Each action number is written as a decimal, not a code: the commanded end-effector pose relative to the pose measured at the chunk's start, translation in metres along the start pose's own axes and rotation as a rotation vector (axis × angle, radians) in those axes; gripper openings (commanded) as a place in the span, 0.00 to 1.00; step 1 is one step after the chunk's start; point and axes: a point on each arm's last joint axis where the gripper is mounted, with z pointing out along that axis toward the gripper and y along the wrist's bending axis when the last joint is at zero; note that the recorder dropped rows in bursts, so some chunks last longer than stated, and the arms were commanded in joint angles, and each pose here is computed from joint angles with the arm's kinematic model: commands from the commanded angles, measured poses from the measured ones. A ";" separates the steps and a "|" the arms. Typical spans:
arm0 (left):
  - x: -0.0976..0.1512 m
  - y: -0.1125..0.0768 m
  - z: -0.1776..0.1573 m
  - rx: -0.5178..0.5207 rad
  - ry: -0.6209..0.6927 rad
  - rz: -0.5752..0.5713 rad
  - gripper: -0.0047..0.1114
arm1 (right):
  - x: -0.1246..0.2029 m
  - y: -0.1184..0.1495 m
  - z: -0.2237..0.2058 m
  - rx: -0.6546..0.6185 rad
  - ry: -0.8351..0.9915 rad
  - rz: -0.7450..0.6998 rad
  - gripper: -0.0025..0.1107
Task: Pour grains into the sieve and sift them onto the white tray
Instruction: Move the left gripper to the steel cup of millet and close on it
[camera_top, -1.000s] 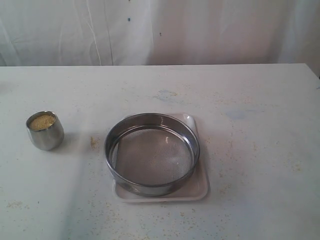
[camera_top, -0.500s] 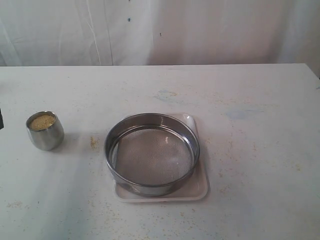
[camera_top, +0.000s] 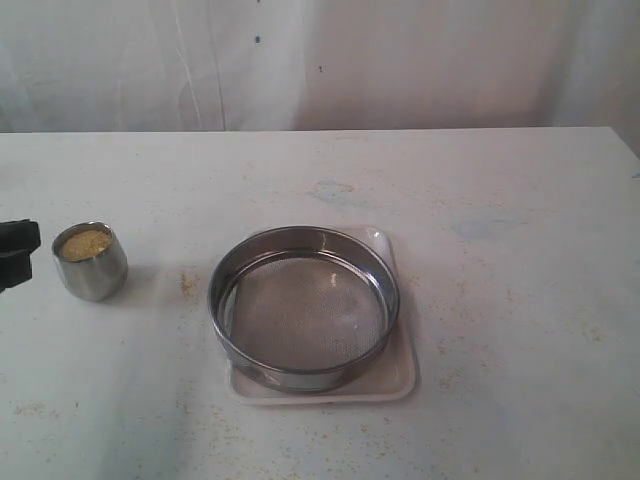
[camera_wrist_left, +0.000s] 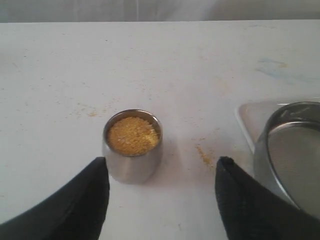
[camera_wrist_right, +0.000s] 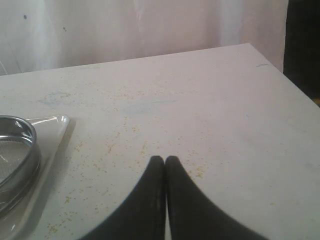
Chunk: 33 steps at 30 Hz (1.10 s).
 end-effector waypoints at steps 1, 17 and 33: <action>0.022 -0.003 0.005 0.054 -0.059 -0.069 0.60 | 0.001 0.000 0.000 0.003 -0.006 -0.007 0.02; 0.077 0.010 0.019 -0.003 -0.126 -0.046 0.69 | 0.001 0.000 0.000 0.003 -0.006 -0.007 0.02; 0.085 0.011 0.072 -0.024 -0.129 -0.027 0.69 | 0.001 0.000 0.000 0.003 -0.006 -0.007 0.02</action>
